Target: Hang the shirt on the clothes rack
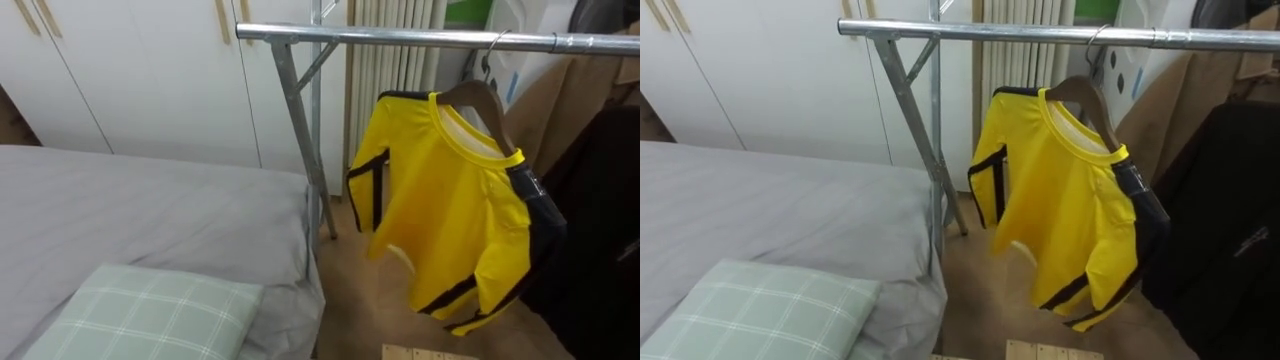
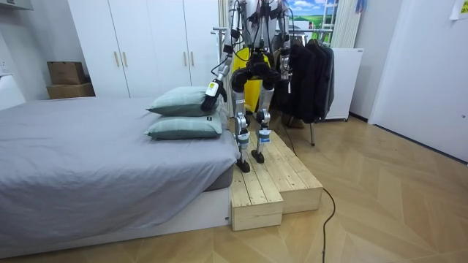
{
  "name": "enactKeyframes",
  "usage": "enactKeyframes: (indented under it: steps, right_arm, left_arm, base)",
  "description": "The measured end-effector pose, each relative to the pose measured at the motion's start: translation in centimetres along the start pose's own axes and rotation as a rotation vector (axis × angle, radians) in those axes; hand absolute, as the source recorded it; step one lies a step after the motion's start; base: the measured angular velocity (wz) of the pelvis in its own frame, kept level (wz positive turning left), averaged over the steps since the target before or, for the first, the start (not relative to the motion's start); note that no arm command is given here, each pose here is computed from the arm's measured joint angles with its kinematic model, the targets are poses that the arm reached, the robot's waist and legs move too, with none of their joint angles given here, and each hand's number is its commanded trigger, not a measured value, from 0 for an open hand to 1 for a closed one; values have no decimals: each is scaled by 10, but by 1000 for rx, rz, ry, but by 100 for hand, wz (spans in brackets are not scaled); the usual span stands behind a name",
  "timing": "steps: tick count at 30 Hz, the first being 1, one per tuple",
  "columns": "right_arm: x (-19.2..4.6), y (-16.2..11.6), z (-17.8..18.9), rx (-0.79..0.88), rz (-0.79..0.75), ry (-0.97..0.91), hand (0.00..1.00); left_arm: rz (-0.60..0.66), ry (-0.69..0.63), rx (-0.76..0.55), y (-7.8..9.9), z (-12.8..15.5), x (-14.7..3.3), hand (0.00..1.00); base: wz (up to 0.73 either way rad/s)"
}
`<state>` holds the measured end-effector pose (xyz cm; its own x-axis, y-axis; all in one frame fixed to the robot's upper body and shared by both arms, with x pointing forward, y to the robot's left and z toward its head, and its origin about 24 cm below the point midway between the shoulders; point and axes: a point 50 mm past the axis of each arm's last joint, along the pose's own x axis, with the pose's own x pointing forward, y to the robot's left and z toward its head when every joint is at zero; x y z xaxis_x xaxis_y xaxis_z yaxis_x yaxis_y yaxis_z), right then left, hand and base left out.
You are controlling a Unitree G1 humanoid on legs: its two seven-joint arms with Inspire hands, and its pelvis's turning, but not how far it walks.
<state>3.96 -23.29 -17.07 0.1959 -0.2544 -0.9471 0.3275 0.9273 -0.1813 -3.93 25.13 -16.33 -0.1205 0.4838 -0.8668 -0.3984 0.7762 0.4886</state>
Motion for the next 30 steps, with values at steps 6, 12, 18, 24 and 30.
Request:
enactKeyframes:
  steps: [6,12,18,24,30]
  right_arm:
    - [0,0,-1,7,-1,3,0]
    - [0,0,-3,8,-2,10,0]
    - [0,-1,-4,8,-2,13,0]
    - [-1,0,-6,10,-1,17,0]
    - [-1,0,-7,11,-9,20,0]
  left_arm:
    - [-3,4,1,0,0,0,0]
    - [-3,9,2,0,-1,0,0]
    - [-3,11,3,0,-1,0,0]
    - [-1,12,4,1,-2,0,0]
    - [-1,13,4,1,-2,0,0]
  base:
    - [0]
    - [0]
    - [0]
    - [0]
    - [0]
